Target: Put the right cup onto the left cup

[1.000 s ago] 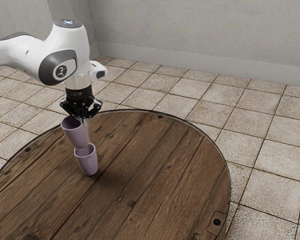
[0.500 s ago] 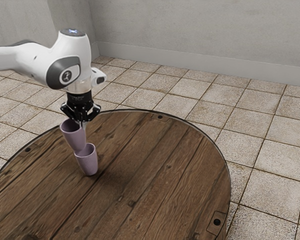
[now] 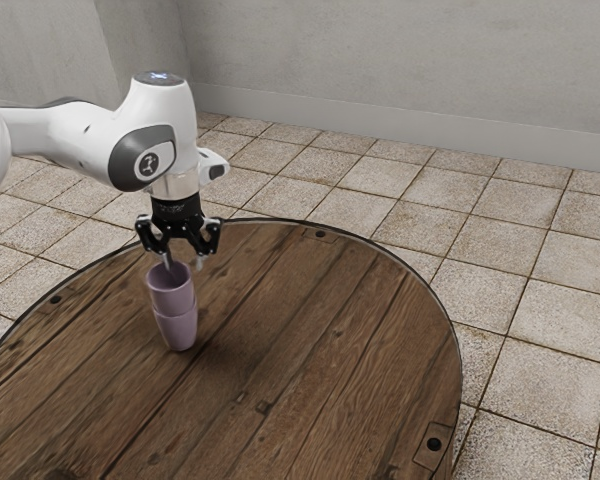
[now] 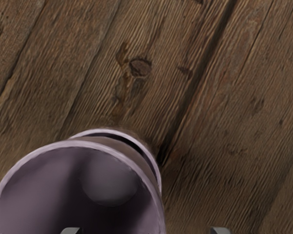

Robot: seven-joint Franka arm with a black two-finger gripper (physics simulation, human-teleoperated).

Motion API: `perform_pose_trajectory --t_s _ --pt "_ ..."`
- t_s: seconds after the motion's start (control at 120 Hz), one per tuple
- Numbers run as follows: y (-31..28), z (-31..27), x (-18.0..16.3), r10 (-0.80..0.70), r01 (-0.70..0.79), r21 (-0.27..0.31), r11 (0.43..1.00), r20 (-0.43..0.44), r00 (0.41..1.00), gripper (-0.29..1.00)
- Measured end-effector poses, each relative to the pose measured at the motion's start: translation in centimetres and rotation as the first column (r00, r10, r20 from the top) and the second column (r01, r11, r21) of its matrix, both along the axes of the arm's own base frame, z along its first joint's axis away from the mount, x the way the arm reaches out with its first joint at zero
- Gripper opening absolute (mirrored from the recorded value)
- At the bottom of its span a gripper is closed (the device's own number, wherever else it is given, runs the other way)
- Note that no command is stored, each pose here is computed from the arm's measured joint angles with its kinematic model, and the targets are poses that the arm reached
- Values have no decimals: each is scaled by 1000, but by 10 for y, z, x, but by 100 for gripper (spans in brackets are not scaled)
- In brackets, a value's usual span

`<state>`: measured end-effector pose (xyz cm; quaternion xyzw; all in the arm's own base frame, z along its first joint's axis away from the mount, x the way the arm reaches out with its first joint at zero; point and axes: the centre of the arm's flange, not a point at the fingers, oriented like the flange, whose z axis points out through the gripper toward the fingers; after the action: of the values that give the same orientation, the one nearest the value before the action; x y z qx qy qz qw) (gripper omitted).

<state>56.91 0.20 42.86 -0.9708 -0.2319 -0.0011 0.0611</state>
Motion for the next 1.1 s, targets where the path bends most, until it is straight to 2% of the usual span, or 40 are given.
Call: perform_pose_trajectory --t_s 0.15,0.35,0.508,0.733,1.1 --pt "-5 11 -2 -5 5 -11 1000 20 1000 53" --pt "-27 43 -4 -50 51 -20 998 47 998 63" --pt "-45 85 1 -108 111 -44 993 49 993 67" --pt "-55 121 -1 -233 233 -50 971 17 972 69" --pt "-35 125 -3 -338 336 -52 940 -25 941 70"
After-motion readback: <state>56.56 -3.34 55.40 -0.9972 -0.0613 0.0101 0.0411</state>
